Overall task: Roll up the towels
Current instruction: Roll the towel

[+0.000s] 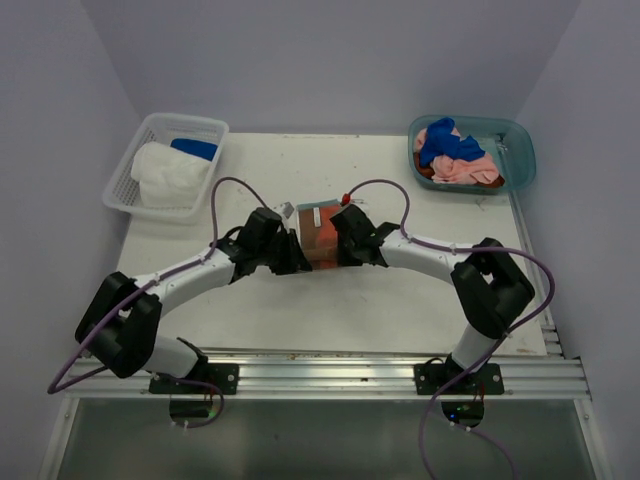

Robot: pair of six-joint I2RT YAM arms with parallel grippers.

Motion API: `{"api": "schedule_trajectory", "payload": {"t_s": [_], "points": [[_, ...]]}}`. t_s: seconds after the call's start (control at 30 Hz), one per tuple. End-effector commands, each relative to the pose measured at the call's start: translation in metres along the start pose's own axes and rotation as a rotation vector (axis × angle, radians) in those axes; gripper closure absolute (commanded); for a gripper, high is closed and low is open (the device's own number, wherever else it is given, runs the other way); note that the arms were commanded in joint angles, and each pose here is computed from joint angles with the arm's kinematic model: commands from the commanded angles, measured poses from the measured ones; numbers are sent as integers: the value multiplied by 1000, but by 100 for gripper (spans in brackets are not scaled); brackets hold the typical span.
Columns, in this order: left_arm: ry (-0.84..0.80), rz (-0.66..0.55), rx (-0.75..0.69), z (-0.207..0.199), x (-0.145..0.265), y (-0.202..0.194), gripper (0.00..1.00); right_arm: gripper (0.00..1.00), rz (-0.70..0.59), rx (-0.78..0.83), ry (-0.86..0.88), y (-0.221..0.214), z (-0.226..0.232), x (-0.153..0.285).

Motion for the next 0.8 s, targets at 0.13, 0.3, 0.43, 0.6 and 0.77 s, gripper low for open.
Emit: {"api": "schedule_trajectory", "payload": {"t_s": [0.13,0.3,0.43,0.6,0.77], "points": [[-49,-24,-42,-14,-22,19,81,100,-5,-30,26,14,4,3],[-17,-15,-57,-12,-40,30,83,100,-3,-35,29,18,4,4],[-29,-27,-63,-19,-43,38,83,94,-5,-31,26,20,3,7],[-9,-44,-53,-13,-47,47,84,67,-47,-20,47,28,2,27],[12,-34,-36,-2,-60,53,85,62,-83,-20,64,30,-2,44]]}}
Point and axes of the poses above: each gripper's point midway between its finger pads, its own x axis back along the fingers, its own z axis along the line the jaws close on, y = z × x, the point moved 6 cm from there along x, back along the fingers, and after that the axes turned 4 degrees about x, right-handed, at the moved point
